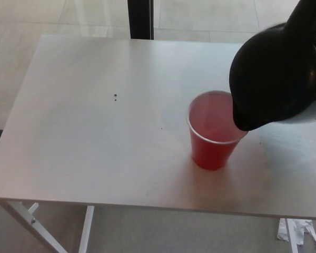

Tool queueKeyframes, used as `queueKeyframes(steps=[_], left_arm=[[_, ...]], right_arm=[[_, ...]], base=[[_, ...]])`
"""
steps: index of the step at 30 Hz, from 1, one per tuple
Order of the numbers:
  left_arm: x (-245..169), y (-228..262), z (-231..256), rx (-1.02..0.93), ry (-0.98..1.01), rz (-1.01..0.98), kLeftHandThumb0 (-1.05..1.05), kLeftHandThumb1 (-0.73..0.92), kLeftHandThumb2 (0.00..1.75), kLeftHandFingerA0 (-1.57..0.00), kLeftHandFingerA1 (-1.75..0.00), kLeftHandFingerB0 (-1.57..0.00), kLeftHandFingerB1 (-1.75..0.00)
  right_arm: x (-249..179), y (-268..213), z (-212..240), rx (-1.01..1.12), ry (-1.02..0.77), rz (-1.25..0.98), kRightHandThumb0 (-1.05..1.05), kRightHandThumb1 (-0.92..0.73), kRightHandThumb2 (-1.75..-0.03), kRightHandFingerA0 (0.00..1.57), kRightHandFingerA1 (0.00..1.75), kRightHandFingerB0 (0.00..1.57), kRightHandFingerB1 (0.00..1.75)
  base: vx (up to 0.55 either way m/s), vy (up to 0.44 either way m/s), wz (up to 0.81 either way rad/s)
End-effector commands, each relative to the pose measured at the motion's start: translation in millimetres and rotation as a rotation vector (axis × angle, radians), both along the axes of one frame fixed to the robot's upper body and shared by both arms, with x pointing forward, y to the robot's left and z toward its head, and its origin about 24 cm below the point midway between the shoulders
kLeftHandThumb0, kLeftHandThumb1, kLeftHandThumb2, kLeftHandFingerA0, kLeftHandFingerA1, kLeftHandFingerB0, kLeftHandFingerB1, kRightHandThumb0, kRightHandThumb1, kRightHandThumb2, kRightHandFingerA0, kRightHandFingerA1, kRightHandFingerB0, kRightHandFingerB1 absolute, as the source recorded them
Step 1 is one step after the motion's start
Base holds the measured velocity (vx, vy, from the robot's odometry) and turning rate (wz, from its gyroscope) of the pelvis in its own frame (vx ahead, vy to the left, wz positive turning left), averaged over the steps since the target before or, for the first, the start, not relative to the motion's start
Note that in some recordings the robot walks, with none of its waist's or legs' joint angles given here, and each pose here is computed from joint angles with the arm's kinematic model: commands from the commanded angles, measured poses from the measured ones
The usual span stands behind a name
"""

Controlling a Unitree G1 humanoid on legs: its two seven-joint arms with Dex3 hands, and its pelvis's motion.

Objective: The robot uses its right hand to lift up a kettle kept on the middle of the desk by its handle and tilt it into a glass kept next to it to pour out water

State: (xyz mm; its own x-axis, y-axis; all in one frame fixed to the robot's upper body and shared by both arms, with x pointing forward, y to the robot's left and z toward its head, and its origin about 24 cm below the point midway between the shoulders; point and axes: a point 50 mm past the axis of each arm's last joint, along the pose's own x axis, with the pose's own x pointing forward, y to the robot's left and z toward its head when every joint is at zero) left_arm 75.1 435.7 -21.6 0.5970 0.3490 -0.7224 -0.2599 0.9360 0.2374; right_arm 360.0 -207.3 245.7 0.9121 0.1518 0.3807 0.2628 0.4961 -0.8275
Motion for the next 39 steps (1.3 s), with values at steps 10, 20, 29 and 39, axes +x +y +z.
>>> queueKeyframes(steps=[10, 20, 29, 39], left_arm=[[0.6, 2.0, 4.4, 0.028, 0.015, -0.022, -0.72, 0.79, 0.64, -0.55, -0.49, -0.37, -0.41], [2.8, 2.7, 6.1, 0.022, 0.010, -0.018, -0.73, 0.78, 0.63, -0.54, -0.49, -0.35, -0.41], [0.3, 2.3, 4.9, 0.023, 0.009, -0.014, -0.74, 0.78, 0.63, -0.56, -0.50, -0.38, -0.41], [3.8, 4.8, 7.2, 0.036, 0.015, -0.028, -0.73, 0.62, 1.01, -0.48, -0.61, -0.31, -0.53]], right_arm=[[4.9, -0.3, 15.8, 0.033, 0.004, -0.189, -0.17, -0.64, -0.87, 0.90, 1.75, 0.69, 1.49], [3.9, -4.5, 26.7, 0.033, 0.010, -0.220, -0.25, -0.68, -0.79, 0.93, 1.75, 0.74, 1.05], [0.0, -3.4, 36.4, -0.006, -0.003, -0.215, -0.20, -0.61, -0.91, 0.91, 1.75, 0.74, 1.41], [-5.9, 8.8, 41.9, -0.046, -0.019, -0.145, -0.23, -0.65, -0.90, 0.88, 1.75, 0.75, 1.48]], base=[[0.00, 0.000, 0.00], [0.00, 0.000, 0.00], [0.00, 0.000, 0.00], [0.00, 0.000, 0.00]])
